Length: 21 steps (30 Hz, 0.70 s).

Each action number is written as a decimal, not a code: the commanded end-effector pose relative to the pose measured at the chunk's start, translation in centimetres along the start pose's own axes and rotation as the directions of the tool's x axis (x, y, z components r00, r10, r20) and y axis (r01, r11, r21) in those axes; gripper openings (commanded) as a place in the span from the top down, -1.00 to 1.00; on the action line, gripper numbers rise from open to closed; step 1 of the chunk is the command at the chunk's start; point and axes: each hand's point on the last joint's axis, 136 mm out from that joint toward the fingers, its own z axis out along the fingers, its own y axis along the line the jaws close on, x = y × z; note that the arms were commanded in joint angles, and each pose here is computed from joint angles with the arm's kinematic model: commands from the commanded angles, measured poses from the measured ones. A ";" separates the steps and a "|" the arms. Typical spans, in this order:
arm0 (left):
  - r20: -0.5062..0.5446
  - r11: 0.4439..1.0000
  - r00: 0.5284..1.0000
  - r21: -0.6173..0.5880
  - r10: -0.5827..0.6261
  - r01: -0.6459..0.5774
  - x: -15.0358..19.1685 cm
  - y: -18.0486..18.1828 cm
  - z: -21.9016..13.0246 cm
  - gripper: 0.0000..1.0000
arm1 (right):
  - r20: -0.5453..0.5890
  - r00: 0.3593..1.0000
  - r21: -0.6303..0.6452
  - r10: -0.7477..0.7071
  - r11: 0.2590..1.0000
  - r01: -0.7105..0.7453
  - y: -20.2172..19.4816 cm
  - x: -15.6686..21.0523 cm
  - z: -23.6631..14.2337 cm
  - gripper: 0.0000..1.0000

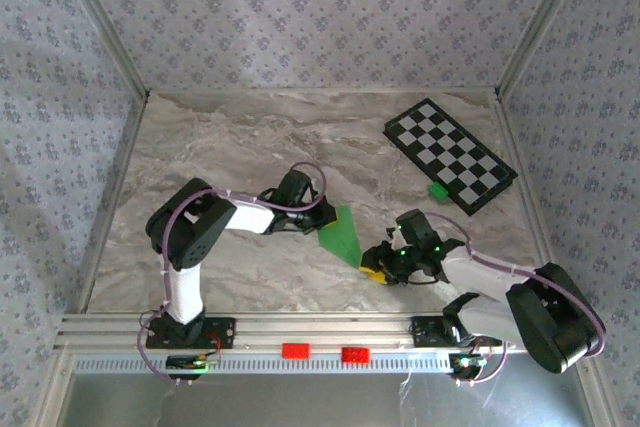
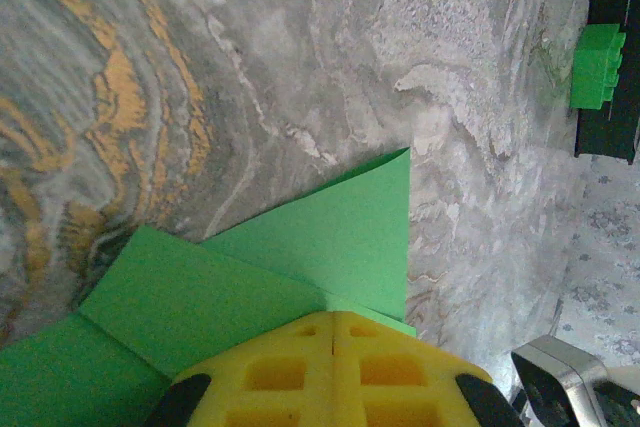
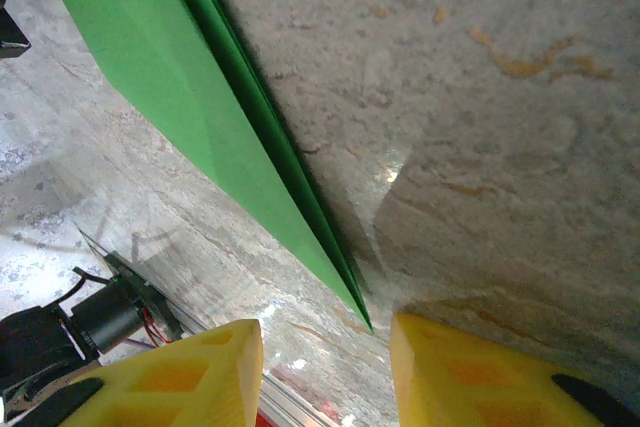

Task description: Fold a paper plane with a square sheet of paper (pick it up from the middle)

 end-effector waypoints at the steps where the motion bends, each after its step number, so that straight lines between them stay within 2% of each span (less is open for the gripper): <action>1: -0.057 0.994 0.996 -0.089 -0.072 0.067 2.1 2.8 0.4 1.00 | 0.011 0.998 -0.078 -0.070 0.994 0.070 2.2 -0.6 0.4 0.24; 8: -0.062 0.993 0.995 -0.084 -0.082 0.077 2.7 2.6 0.9 1.00 | 0.000 0.996 -0.108 -0.091 0.990 0.090 2.9 -0.3 0.3 0.24; 21: -0.042 0.995 0.998 -0.093 -0.051 0.047 2.2 2.4 0.6 1.00 | 0.087 0.986 -0.106 -0.142 0.983 0.151 3.5 -1.5 -1.2 0.18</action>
